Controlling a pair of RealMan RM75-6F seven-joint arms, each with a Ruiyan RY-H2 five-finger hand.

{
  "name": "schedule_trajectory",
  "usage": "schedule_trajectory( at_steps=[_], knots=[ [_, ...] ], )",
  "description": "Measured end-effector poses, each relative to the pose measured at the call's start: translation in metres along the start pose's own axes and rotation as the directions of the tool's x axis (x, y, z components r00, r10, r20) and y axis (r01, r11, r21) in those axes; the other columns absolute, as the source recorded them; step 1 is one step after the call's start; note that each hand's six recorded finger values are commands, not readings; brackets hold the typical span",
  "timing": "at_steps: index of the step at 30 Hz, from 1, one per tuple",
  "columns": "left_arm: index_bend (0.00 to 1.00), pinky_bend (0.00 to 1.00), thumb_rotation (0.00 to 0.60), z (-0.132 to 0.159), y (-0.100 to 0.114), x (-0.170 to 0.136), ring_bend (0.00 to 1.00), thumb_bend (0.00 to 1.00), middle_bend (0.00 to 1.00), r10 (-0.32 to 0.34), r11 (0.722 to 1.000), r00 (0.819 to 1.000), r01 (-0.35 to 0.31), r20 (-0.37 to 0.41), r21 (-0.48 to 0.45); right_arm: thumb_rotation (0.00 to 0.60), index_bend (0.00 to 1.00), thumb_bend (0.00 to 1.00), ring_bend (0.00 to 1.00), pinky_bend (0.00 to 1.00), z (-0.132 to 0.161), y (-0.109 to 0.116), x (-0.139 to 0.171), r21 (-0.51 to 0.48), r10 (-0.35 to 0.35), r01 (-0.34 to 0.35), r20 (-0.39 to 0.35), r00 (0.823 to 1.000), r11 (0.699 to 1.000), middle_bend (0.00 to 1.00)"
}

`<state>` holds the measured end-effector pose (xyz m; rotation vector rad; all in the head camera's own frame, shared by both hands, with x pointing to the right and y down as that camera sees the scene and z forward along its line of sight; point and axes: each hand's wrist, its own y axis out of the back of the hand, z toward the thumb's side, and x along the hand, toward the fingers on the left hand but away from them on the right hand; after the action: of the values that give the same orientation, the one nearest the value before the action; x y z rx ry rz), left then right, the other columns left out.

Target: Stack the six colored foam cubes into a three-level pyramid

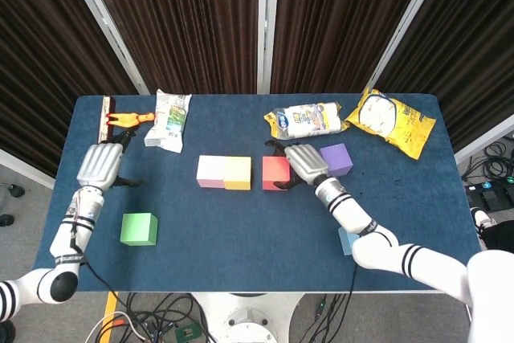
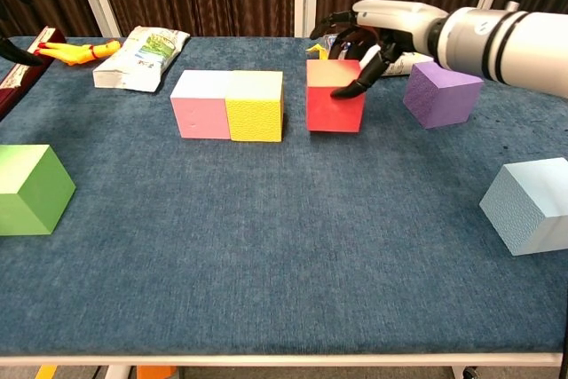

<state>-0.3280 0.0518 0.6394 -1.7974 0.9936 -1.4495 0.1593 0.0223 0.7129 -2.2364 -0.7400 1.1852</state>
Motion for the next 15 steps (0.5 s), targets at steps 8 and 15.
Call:
schedule_trajectory(
  at_steps=[8,15],
  knots=[
    [0.08,0.32,0.600,-0.001,-0.001,0.001,0.20,0.00,0.16,-0.002,1.000,1.000,0.002,0.000,-0.002,0.600,0.15,0.15,0.31,0.23,0.004,-0.003,-0.015,0.008,0.021,-0.021,0.002,1.000,1.000,0.37],
    [0.08,0.32,0.600,-0.001,-0.001,0.003,0.20,0.00,0.16,-0.003,1.000,1.000,0.003,-0.001,-0.004,0.600,0.15,0.15,0.31,0.23,0.009,-0.010,-0.022,0.004,0.034,-0.034,-0.007,0.999,0.999,0.37]
  ],
)
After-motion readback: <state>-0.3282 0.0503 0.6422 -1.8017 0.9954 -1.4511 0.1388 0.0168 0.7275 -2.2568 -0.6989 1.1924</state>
